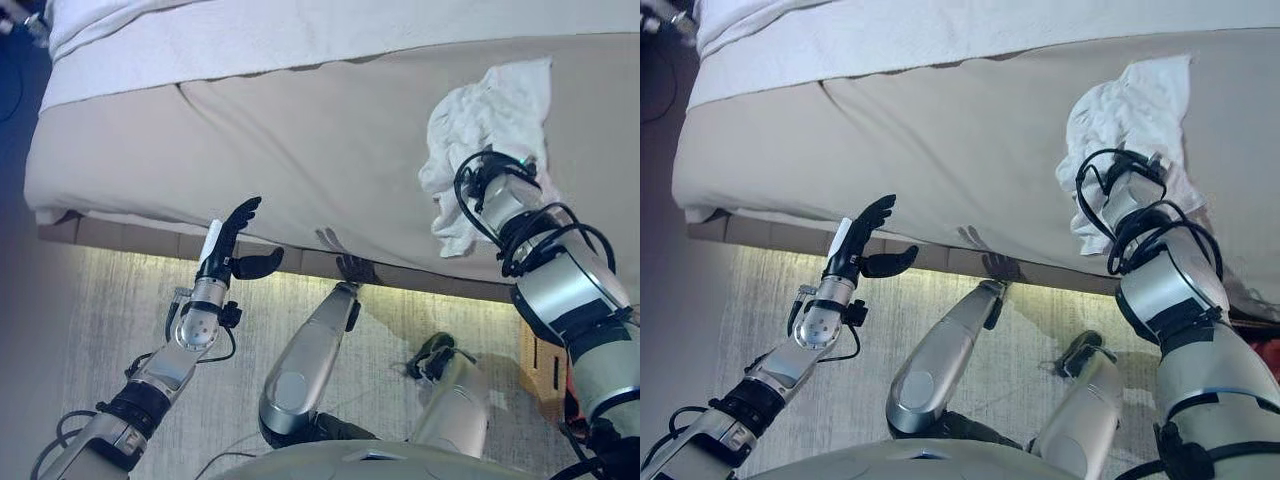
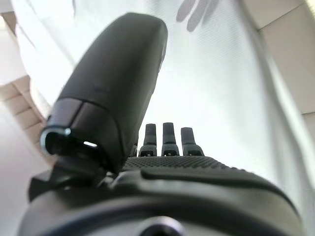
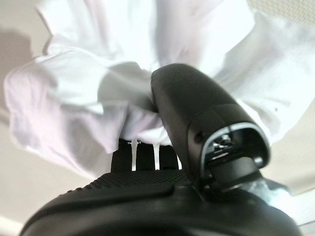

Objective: Pick up the clothes from the bed and place them into the basket

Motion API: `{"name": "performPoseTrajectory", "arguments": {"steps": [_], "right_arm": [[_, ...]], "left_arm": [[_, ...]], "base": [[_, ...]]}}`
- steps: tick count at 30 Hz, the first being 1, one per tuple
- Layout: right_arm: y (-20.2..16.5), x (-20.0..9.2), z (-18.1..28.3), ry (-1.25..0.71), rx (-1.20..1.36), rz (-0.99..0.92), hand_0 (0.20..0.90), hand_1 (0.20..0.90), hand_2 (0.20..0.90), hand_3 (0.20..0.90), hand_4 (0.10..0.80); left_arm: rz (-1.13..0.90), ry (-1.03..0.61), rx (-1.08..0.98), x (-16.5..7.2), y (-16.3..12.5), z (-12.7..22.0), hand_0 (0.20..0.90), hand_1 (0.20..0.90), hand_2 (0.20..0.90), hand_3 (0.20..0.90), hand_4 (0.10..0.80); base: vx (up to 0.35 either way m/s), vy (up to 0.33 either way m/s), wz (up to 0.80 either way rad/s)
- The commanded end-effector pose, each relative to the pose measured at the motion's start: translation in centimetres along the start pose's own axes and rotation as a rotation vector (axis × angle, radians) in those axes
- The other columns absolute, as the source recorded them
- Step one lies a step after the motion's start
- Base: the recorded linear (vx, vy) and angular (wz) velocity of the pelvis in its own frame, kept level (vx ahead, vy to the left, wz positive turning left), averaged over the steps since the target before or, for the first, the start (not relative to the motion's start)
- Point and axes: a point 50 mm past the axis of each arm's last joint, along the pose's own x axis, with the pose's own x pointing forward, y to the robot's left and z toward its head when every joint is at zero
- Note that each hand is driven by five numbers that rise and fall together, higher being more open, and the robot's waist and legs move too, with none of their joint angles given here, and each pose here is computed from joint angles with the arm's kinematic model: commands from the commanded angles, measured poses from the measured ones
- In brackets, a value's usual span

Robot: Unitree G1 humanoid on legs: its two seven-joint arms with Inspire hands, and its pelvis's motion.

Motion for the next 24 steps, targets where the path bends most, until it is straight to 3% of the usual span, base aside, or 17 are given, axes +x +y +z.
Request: {"name": "performPoseTrajectory", "arguments": {"steps": [1, 11, 18, 24], "right_arm": [[-4.8, -0.1, 1.0, -0.137, 0.188, -0.165, 0.300, 0.300, 0.300, 0.200, 0.100], [-3.4, -1.6, 0.6, -0.379, 0.489, -0.132, 0.300, 0.300, 0.300, 0.200, 0.100], [-6.9, -3.0, 0.6, -0.482, 0.631, -0.201, 0.300, 0.300, 0.300, 0.200, 0.100], [-12.4, -3.8, -1.0, -0.497, 0.723, -0.323, 0.300, 0.300, 0.300, 0.200, 0.100]], "left_arm": [[0.141, -0.098, -0.010, 1.9, 3.0, 2.2, 0.900, 0.900, 0.900, 0.900, 0.800], [0.142, 0.087, 0.009, 0.3, 3.0, -1.4, 0.900, 0.900, 0.900, 0.900, 0.800], [0.131, 0.196, 0.033, -1.1, 2.4, -3.7, 0.900, 0.900, 0.900, 0.900, 0.800], [0.114, 0.343, 0.045, -3.0, 2.2, -7.2, 0.900, 0.900, 0.900, 0.900, 0.800]], "base": [[0.047, 0.015, -0.29], [0.101, 0.001, -0.26], [0.119, 0.019, -0.20], [0.074, 0.005, -0.18]]}}
